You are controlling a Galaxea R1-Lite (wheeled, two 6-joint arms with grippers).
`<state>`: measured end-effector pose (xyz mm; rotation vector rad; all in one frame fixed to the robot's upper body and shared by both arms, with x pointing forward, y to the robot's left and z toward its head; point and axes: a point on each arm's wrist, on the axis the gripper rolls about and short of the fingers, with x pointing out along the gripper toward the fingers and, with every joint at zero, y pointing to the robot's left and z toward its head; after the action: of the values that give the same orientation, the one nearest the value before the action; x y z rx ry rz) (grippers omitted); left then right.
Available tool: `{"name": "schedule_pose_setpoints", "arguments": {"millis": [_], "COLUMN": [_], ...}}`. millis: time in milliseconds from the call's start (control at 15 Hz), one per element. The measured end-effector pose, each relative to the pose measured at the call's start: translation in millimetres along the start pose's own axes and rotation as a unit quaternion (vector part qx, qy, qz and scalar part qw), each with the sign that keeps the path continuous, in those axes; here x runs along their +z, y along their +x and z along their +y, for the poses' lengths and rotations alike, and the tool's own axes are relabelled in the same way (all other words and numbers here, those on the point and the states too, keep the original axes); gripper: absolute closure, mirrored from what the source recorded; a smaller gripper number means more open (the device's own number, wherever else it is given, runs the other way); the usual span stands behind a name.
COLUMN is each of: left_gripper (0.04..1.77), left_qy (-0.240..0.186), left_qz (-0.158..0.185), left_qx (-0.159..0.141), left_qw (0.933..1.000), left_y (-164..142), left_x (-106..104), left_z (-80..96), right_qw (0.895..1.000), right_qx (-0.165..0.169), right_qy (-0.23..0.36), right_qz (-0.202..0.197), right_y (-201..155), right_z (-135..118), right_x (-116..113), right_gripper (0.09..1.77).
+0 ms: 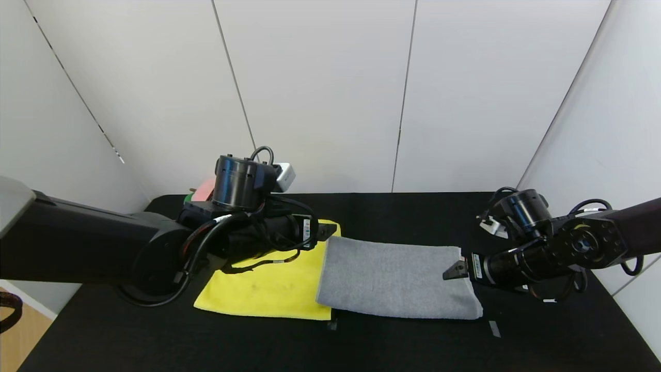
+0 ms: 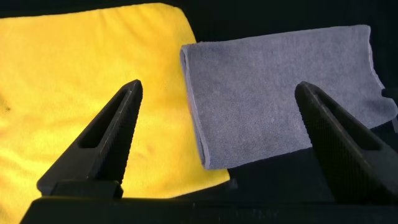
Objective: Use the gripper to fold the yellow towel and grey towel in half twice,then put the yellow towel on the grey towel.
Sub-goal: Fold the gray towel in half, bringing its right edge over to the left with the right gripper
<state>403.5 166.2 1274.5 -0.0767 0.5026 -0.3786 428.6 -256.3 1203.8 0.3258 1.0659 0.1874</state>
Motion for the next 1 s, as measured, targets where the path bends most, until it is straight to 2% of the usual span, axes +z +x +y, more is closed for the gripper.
{"name": "schedule_pose_setpoints", "arguments": {"millis": [400,1000], "left_gripper": [0.09,0.09], "left_qy": [0.000,0.000], "left_qz": [0.000,0.000], "left_qx": [0.000,0.000], "left_qw": [1.0000,1.0000], "left_y": [0,0], "left_x": [0,0], "left_z": [0.0,-0.3], "right_qw": [1.000,0.999], "right_qx": [-0.012,-0.015], "right_qy": [0.008,0.007], "right_qz": [0.019,0.030], "right_y": [18,29], "right_z": [-9,-10], "right_x": [-3,-4], "right_gripper": [0.15,0.15]}}
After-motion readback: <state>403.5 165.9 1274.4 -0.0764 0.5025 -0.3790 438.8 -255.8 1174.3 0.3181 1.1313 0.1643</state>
